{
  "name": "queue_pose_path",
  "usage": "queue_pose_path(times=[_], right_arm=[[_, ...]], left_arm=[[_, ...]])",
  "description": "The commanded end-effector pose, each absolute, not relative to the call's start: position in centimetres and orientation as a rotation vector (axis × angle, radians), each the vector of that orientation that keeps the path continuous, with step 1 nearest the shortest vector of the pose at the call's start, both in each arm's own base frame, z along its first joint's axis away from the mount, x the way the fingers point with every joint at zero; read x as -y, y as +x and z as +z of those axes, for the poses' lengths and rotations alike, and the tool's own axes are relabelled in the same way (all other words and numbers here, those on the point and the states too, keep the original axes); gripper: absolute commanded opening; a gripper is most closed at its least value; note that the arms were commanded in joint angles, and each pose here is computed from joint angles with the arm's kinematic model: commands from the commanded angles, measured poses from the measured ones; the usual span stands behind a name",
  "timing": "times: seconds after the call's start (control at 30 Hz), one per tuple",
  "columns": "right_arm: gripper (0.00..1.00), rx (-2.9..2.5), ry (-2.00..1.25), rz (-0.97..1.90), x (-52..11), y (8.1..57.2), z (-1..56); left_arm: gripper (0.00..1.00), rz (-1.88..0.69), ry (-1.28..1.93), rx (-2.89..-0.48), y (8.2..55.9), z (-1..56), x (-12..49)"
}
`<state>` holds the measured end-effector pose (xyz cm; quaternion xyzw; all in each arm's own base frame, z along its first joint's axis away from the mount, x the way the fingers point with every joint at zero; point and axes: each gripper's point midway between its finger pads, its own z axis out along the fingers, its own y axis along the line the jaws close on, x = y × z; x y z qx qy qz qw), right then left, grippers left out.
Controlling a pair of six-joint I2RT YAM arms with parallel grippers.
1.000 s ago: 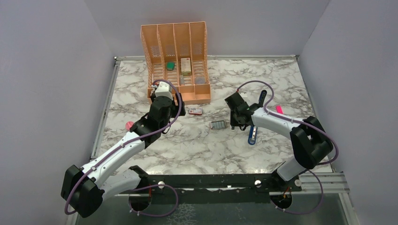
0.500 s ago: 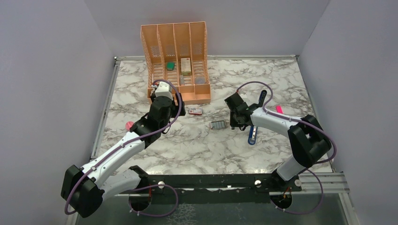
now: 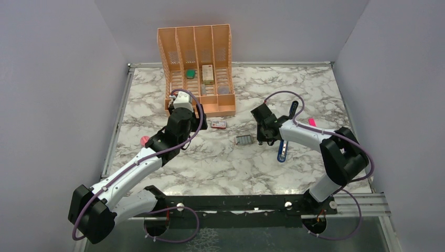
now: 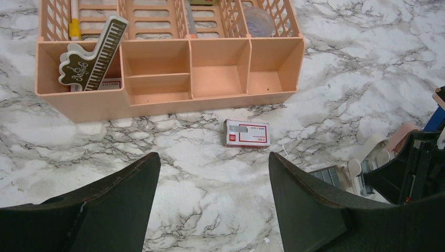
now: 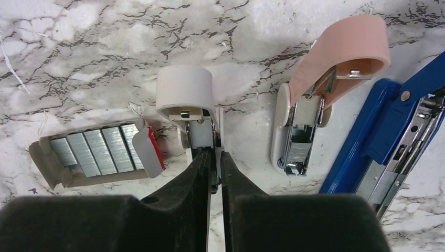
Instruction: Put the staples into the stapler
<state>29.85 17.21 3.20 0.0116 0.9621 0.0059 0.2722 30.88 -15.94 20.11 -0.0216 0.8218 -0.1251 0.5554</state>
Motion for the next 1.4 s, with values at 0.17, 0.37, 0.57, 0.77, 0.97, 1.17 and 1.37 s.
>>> queue_pose_path(times=[0.17, 0.37, 0.57, 0.77, 0.97, 1.17, 1.37], right_arm=[[0.23, -2.516, 0.056, 0.041, -17.0, 30.9, 6.3], [0.24, -2.524, 0.050, 0.068, -17.0, 30.3, 6.3], [0.16, -2.535, 0.047, 0.096, -17.0, 29.6, 6.1], [0.15, -2.550, 0.069, 0.105, -16.7, 29.0, 5.0], [0.20, -2.543, 0.081, 0.138, -16.9, 28.9, 4.3], [0.21, -2.489, 0.081, 0.124, -16.8, 30.2, 5.7], [0.22, -2.481, 0.041, 0.137, -17.3, 30.9, 5.9]], left_arm=[[0.77, -0.297, -0.065, -1.932, 31.1, 20.2, 15.9], [0.77, -0.300, -0.063, -1.937, 31.0, 20.1, 15.9], [0.77, -0.323, -0.058, -1.947, 30.9, 19.7, 16.3], [0.77, -0.386, -0.050, -1.958, 31.2, 18.9, 17.7], [0.76, -0.486, -0.064, -1.973, 31.5, 17.1, 19.5], [0.76, -0.498, -0.079, -1.972, 31.7, 16.4, 19.8], [0.76, -0.478, -0.090, -1.974, 31.9, 16.0, 19.5]])
